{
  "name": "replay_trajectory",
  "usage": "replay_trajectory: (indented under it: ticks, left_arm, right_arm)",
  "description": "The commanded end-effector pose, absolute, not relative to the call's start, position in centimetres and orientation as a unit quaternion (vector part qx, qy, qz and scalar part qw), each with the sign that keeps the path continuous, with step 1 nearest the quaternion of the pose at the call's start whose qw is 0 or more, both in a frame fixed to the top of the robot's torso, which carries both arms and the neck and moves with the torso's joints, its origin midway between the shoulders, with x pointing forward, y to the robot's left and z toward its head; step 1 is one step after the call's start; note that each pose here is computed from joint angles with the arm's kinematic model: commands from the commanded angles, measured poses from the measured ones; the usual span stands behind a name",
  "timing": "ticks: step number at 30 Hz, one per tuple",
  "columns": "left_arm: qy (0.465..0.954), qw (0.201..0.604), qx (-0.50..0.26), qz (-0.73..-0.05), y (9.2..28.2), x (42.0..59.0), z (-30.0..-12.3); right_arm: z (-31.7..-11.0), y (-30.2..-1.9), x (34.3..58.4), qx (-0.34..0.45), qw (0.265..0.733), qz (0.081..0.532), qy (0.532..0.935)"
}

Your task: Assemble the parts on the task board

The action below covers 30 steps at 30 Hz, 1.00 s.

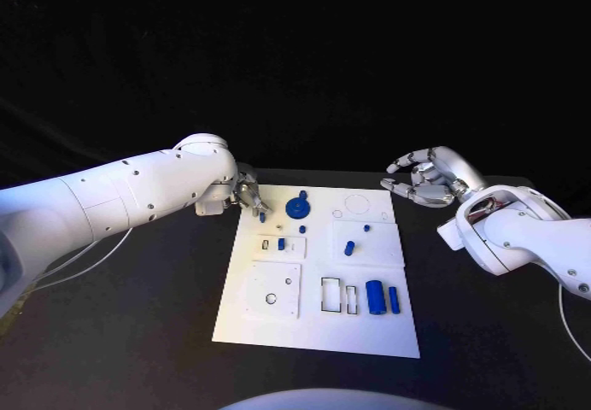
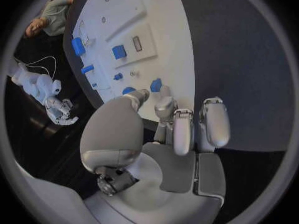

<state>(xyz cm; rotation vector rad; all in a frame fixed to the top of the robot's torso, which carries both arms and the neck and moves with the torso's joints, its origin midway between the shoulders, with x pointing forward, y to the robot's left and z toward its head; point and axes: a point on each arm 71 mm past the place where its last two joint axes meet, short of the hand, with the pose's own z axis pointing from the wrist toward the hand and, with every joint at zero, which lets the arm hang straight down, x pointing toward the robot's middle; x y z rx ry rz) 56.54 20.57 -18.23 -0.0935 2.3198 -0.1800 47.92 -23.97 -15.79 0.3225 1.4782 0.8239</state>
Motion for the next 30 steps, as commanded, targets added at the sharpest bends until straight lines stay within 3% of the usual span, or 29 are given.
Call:
replay_trajectory:
  ticks: [1,30]
  left_arm:
    - [0.919,0.386,-0.036,-0.077,20.35,56.48,-18.37]
    - [0.918,0.378,-0.066,-0.099,20.44,56.33,-18.83]
  right_arm:
    - [-15.78,-23.85,47.89,0.137,0.652,0.365,0.651]
    - [-15.76,-23.84,47.91,0.137,0.653,0.366,0.649]
